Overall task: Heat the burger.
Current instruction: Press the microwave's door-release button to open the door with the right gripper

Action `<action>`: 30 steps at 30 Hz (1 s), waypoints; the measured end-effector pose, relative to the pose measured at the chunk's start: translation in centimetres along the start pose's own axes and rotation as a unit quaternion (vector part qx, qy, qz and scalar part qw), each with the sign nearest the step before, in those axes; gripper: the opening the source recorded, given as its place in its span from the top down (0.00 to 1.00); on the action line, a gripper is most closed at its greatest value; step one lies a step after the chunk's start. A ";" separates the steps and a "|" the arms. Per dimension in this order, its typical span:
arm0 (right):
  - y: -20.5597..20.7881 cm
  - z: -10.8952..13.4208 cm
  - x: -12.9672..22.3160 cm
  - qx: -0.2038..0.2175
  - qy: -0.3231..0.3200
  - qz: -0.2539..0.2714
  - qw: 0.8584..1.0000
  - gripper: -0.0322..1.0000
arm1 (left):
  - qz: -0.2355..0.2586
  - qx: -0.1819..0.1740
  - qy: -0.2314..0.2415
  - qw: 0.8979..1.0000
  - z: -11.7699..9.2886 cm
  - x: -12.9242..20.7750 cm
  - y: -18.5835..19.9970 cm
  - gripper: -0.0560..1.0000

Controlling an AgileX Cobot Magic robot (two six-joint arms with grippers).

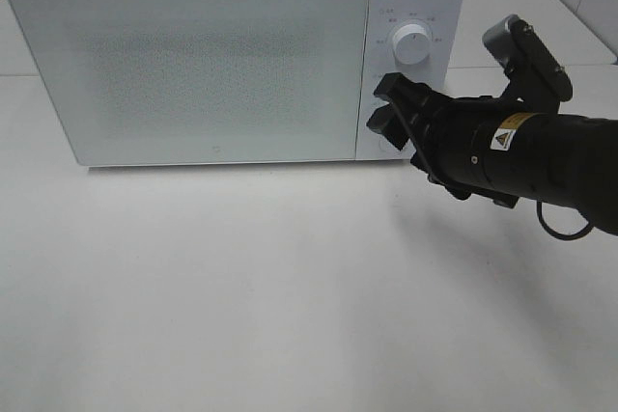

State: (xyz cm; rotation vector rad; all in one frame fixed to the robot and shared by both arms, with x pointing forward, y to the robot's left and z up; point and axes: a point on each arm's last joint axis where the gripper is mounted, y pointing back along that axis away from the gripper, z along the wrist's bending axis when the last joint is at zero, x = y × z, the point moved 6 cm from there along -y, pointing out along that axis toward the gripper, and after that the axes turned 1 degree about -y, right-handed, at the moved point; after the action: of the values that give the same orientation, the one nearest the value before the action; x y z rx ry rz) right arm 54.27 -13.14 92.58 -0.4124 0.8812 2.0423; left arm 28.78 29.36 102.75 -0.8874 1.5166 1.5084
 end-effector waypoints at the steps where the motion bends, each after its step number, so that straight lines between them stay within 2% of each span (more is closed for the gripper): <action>1: 0.0 0.0 0.0 0.000 0.000 0.000 1.000 0.36 | 0.000 0.000 0.000 1.000 0.0 0.0 0.0 0.01; 4: -0.1 0.1 0.0 -0.003 -0.038 -0.007 0.999 0.40 | 0.000 0.000 0.000 1.000 0.0 0.0 0.0 0.01; 5: -0.1 0.1 -0.1 -0.004 -0.061 -0.012 0.998 0.44 | 0.000 0.000 0.000 1.000 0.0 0.0 0.0 0.01; 9: -0.1 0.1 -0.3 -0.005 -0.087 -0.019 0.996 0.51 | 0.000 0.000 0.000 1.000 0.0 0.0 0.0 0.01; 10: -0.1 0.1 -0.4 -0.004 -0.099 -0.021 0.995 0.58 | 0.000 0.000 0.000 1.000 0.0 0.0 0.0 0.01; 12: -0.1 0.1 -0.4 -0.003 -0.107 -0.022 0.994 0.61 | 0.000 0.000 0.000 1.000 0.0 0.0 0.0 0.01; 14: -0.1 0.0 -0.5 -0.002 -0.121 -0.025 0.992 0.72 | 0.000 0.000 0.000 1.000 0.0 0.0 0.0 0.01; 15: -0.1 0.0 -0.5 -0.002 -0.121 -0.025 0.992 0.72 | 0.000 0.000 0.000 1.000 0.0 0.0 0.0 0.01; 16: -0.1 0.0 -0.5 -0.002 -0.129 -0.026 0.991 0.77 | 0.000 0.000 0.000 1.000 0.0 0.0 0.0 0.01; 18: -0.1 0.0 -0.5 -0.001 -0.132 -0.026 0.991 0.80 | 0.000 0.000 0.000 1.000 0.0 0.0 0.0 0.01; 20: -0.1 -0.1 -0.6 0.001 -0.139 -0.029 0.990 0.89 | 0.000 0.000 0.000 1.000 0.0 0.0 0.0 0.01; 21: -0.1 -0.1 -0.6 0.001 -0.139 -0.029 0.990 0.89 | 0.000 0.000 0.000 1.000 0.0 0.0 0.0 0.01; 22: -0.1 -0.1 -0.6 0.001 -0.143 -0.029 0.989 0.94 | 0.000 0.000 0.000 1.000 0.0 0.0 0.0 0.01; 26: -0.1 -0.1 -0.7 -0.001 -0.166 -0.031 0.986 0.96 | 0.000 0.000 0.000 1.000 0.0 0.0 0.0 0.01; 30: -0.3 0.1 -1.1 -0.017 -0.210 -0.047 0.976 0.96 | 0.000 0.000 0.000 1.000 0.0 0.0 0.0 0.01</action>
State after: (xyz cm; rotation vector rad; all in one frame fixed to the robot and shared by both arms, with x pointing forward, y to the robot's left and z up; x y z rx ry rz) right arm 55.14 -13.61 93.18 -0.0314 0.5577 1.9574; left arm 28.78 29.36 102.75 -0.8874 1.5166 1.5084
